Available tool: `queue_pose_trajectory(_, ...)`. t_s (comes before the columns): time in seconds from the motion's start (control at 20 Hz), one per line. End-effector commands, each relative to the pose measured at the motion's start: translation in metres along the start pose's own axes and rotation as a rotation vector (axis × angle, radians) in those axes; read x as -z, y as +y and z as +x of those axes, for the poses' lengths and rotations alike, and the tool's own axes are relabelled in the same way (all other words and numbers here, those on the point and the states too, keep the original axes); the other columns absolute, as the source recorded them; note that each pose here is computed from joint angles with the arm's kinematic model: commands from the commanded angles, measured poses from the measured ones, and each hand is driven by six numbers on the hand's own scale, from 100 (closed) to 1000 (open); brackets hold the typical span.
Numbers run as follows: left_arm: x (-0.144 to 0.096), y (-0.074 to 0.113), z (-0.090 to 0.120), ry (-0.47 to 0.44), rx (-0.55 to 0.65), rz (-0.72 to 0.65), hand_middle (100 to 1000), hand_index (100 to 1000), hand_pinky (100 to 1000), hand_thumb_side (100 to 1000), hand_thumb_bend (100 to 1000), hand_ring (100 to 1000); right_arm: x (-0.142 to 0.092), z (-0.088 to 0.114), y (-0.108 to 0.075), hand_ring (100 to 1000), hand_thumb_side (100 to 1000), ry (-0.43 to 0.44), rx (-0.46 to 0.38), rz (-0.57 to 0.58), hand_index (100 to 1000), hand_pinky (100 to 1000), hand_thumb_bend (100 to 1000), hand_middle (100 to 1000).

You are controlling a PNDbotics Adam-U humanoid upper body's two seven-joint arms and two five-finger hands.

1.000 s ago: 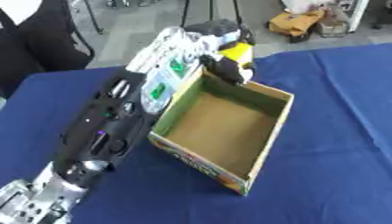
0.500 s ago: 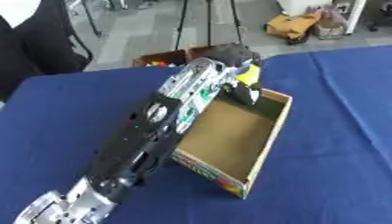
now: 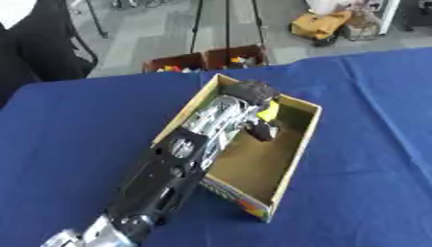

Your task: Pick up objects on the table and place them in the box.

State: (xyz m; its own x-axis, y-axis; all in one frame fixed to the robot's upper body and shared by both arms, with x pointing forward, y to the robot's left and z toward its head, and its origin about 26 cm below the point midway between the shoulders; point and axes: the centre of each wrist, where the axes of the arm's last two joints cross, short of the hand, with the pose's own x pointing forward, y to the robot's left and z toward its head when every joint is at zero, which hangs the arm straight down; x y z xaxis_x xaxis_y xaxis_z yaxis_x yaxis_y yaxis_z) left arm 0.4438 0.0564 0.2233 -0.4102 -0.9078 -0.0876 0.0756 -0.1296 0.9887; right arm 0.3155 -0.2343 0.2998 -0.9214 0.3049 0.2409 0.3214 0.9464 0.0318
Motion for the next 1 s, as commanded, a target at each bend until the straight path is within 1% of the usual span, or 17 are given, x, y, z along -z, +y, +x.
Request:
queue_pose_trajectory(0.05,0.002,0.002,0.002,-0.009,0.004,0.009,656,904,370,349,100,536,0.008,0.006,-0.002,733,422,-0.034,0.004,-0.006,762,767,100,617)
queue_pose_trajectory(0.2,0.004,-0.005,0.004,-0.019,-0.013,-0.012,665,910,375,360,100,540,0.008,0.006,-0.002,733,421,-0.032,0.006,-0.006,762,767,100,617)
queue_pose_trajectory(0.3,0.004,-0.008,0.004,-0.028,-0.023,-0.018,684,919,397,398,100,553,0.008,0.006,-0.002,733,422,-0.032,0.007,-0.006,762,767,100,617)
queue_pose_trajectory(0.4,0.005,-0.010,0.005,-0.038,-0.031,-0.024,705,927,427,466,100,574,0.008,0.006,-0.002,733,422,-0.032,0.007,-0.006,762,766,100,616)
queue_pose_trajectory(0.5,0.005,-0.011,0.006,-0.056,-0.032,-0.029,729,936,492,552,100,647,0.008,0.006,-0.002,733,422,-0.032,0.006,-0.006,762,766,100,616)
queue_pose_trajectory(0.55,0.005,-0.011,0.006,-0.065,-0.029,-0.031,746,941,520,580,100,681,0.008,0.006,-0.002,733,422,-0.032,0.006,-0.006,762,766,100,616)
queue_pose_trajectory(0.6,0.004,-0.011,0.007,-0.073,-0.025,-0.035,756,943,528,600,100,696,0.007,0.006,-0.002,733,422,-0.031,0.006,-0.006,762,766,100,616)
queue_pose_trajectory(0.65,0.004,-0.012,0.007,-0.079,-0.024,-0.040,786,951,562,633,100,743,0.007,0.006,-0.003,733,422,-0.030,0.005,-0.006,762,766,100,616)
queue_pose_trajectory(0.7,0.004,-0.012,0.007,-0.086,-0.022,-0.043,806,960,615,673,100,784,0.007,0.006,-0.003,733,422,-0.029,0.005,-0.006,762,766,100,616)
queue_pose_trajectory(0.75,0.004,-0.011,0.007,-0.090,-0.020,-0.046,827,973,677,696,100,824,0.007,0.006,-0.003,733,422,-0.028,0.004,-0.007,762,766,100,616)
queue_pose_trajectory(0.8,0.003,-0.010,0.006,-0.092,-0.019,-0.047,853,984,763,732,100,879,0.007,0.006,-0.003,733,421,-0.027,0.004,-0.007,762,766,100,616)
queue_pose_trajectory(0.85,0.003,-0.009,0.006,-0.093,-0.015,-0.046,863,989,788,752,100,895,0.006,0.005,-0.003,733,421,-0.027,0.004,-0.007,762,766,100,616)
queue_pose_trajectory(0.9,0.002,-0.007,0.006,-0.093,-0.009,-0.045,906,1000,873,832,100,957,0.006,0.005,-0.003,733,421,-0.026,0.004,-0.007,762,766,100,616)
queue_pose_trajectory(0.95,0.000,-0.004,0.006,-0.094,-0.001,-0.044,906,1000,873,832,100,957,0.006,0.005,-0.003,733,421,-0.024,0.004,-0.007,762,766,100,616)
queue_pose_trajectory(1.0,-0.002,0.001,0.006,-0.097,0.009,-0.034,938,1000,950,924,232,997,0.005,0.005,-0.003,733,420,-0.023,0.003,-0.007,762,766,100,616)
